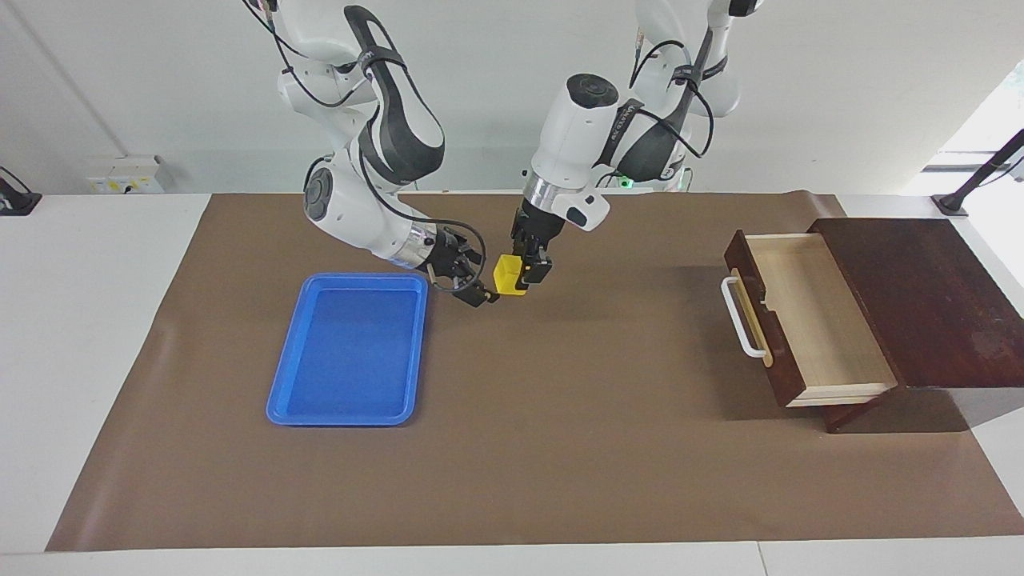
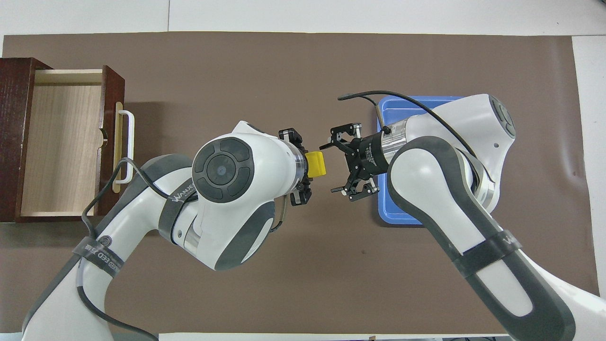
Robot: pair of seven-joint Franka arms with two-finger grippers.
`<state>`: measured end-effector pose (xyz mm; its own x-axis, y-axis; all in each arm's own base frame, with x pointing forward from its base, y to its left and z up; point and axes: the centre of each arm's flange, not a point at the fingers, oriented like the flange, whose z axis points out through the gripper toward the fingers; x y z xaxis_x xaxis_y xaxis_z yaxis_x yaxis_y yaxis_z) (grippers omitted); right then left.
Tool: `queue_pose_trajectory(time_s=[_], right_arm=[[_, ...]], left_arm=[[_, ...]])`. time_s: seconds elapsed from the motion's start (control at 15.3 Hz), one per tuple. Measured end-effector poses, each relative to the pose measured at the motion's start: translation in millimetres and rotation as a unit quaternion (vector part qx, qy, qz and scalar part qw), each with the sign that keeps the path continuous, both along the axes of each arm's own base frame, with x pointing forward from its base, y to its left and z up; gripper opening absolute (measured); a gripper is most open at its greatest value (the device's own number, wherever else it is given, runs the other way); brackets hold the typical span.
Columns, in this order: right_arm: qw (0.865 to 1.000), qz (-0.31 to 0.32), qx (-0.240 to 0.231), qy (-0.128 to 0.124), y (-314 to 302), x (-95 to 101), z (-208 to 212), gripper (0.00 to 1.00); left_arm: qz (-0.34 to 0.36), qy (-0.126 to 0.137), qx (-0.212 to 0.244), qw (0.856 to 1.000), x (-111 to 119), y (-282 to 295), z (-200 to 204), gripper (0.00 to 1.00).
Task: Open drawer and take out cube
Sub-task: 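Grasp the yellow cube with the right gripper from the left gripper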
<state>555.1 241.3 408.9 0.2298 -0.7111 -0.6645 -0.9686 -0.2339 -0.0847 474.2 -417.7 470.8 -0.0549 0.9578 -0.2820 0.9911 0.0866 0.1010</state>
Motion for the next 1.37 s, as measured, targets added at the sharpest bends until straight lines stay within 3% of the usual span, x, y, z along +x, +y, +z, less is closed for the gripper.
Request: queue_pose_trajectory(time_s=[1.17, 1.37], right_arm=[[1.000, 0.001, -0.002, -0.002, 19, -8.6, -4, 1.00], [1.000, -0.003, -0.003, -0.008, 20, -7.7, -3, 0.71]], left_arm=[[-0.005, 0.003, 0.003, 1.000, -3, -1, -5, 0.55], [-0.005, 0.003, 0.004, 1.000, -4, -1, -6, 0.55]])
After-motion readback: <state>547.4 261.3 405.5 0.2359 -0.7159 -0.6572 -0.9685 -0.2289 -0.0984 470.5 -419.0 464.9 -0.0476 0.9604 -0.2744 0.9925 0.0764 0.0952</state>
